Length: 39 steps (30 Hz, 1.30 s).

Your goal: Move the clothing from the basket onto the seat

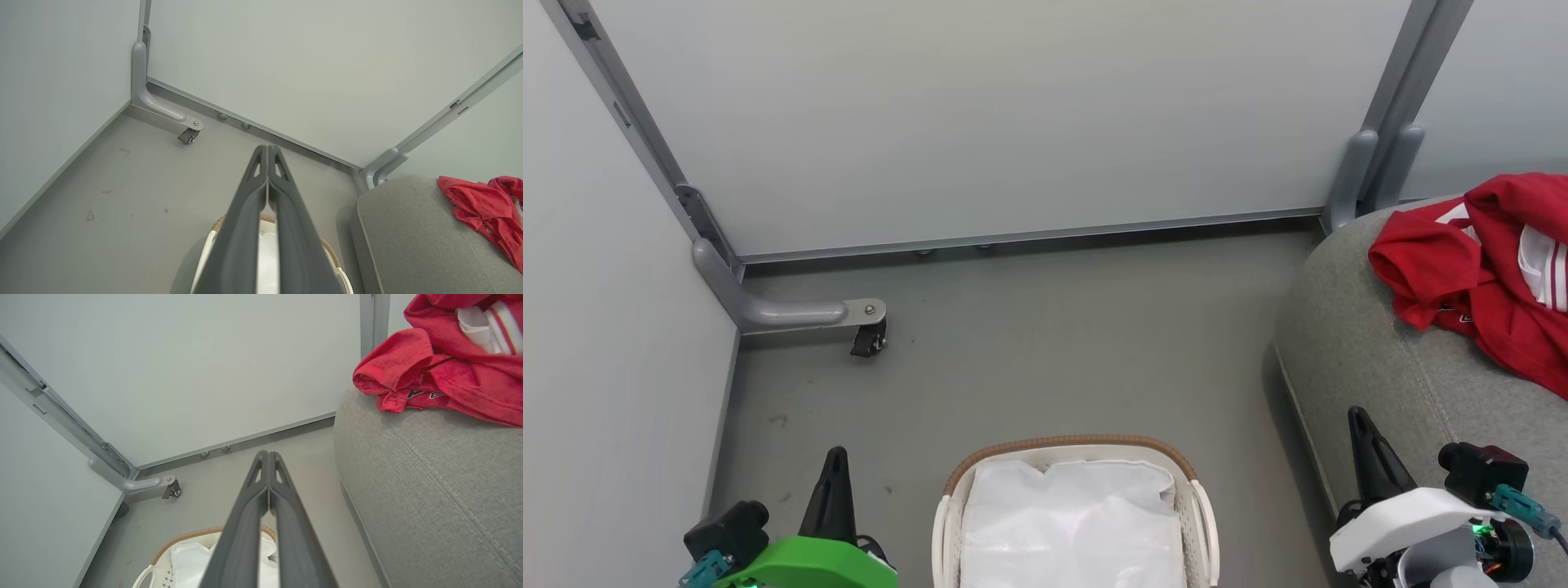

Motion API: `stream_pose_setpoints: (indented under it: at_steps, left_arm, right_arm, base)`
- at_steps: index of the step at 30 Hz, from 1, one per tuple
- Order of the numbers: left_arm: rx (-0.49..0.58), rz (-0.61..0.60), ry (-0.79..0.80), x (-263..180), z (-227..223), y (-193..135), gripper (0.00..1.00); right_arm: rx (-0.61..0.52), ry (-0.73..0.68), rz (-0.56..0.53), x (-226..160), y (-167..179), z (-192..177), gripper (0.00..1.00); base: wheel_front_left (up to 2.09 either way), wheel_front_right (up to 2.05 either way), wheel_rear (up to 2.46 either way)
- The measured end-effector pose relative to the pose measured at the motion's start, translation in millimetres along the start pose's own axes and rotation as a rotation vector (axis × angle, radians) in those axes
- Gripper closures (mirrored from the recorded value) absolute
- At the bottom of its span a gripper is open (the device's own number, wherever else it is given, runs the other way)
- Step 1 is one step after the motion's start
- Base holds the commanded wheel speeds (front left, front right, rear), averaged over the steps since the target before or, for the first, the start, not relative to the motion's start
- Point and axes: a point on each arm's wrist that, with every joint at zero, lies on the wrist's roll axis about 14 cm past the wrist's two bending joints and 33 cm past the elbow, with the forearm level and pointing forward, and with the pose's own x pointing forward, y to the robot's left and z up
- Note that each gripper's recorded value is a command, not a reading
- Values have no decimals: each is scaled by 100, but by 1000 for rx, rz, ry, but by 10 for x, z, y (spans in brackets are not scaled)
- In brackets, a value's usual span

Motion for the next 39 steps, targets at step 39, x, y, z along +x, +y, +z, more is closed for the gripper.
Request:
stream_pose_setpoints:
  at_steps: [39]
  left_arm:
    - [-481, 24, -12, 159, 251, 103, 100]
  right_arm:
    - [574, -15, -77, 12, -178, 124, 100]
  base:
    - [0, 0, 0]
